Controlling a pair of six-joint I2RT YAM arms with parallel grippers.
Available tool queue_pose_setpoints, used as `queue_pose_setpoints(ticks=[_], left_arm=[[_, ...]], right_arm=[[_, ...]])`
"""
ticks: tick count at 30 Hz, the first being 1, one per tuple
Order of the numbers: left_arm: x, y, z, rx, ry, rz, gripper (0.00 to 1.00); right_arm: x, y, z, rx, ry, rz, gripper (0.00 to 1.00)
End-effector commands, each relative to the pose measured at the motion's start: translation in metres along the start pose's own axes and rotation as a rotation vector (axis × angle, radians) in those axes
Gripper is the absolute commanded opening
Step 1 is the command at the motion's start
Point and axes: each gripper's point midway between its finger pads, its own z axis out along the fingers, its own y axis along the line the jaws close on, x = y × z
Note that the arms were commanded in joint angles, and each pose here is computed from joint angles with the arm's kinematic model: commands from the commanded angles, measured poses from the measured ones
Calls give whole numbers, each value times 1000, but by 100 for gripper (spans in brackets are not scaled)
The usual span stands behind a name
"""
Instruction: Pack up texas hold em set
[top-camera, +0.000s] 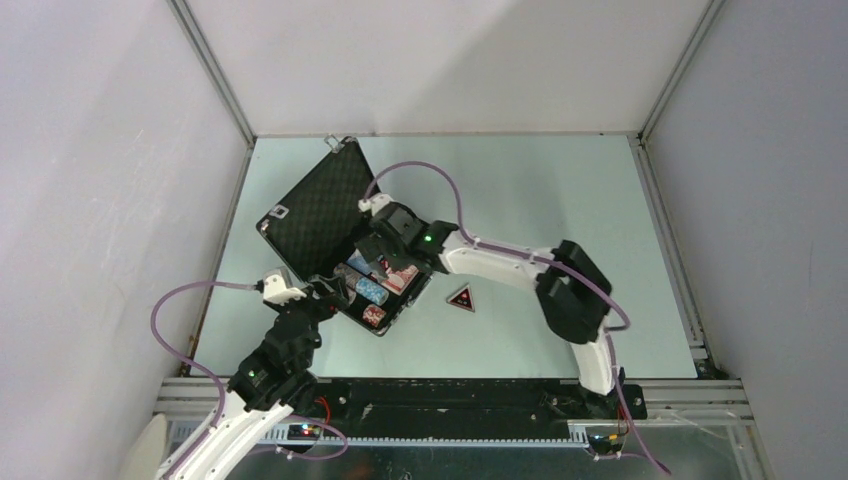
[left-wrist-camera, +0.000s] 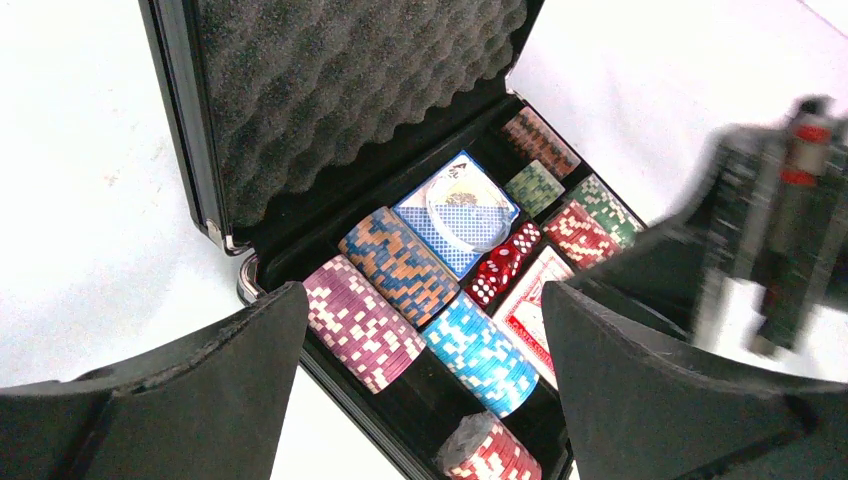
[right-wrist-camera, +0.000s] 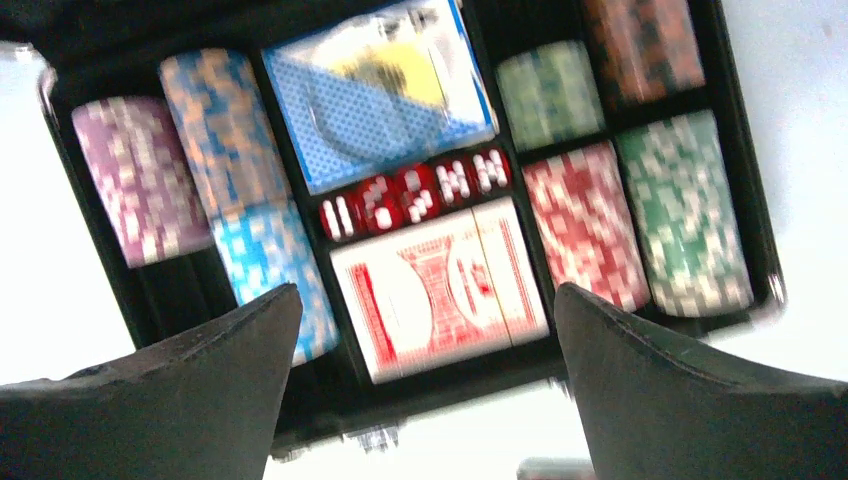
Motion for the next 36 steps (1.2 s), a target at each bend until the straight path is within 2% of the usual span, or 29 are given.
queue_pose_setpoints(ticks=[1, 2, 10, 15, 21, 27, 31, 33, 36], left_arm=[[-12, -2, 0, -9, -40, -44, 94], [-11, -2, 1, -7, -41, -44, 94], [-10, -6, 1, 13, -32, -44, 96], [-10, -8, 2, 20, -28, -41, 96], [-7, -15, 1, 57, -13, -35, 96], [-4, -28, 0, 128, 5, -22, 98], [-3, -33, -1, 158, 12, 11, 96], [-1, -35, -1, 174, 17, 17, 93], [0, -36, 0, 181, 20, 16, 94]], right_arm=[[-22, -17, -61, 16, -126, 70, 100], [-2, -26, -61, 46, -84, 72, 100], [72, -72, -90, 158, 62, 118, 99], [105, -83, -89, 220, 109, 273, 100], [129, -86, -73, 289, 157, 401, 100], [142, -86, -59, 310, 188, 442, 99], [149, -85, -52, 309, 209, 446, 96], [151, -86, -50, 309, 217, 449, 93], [153, -86, -50, 313, 224, 446, 86]])
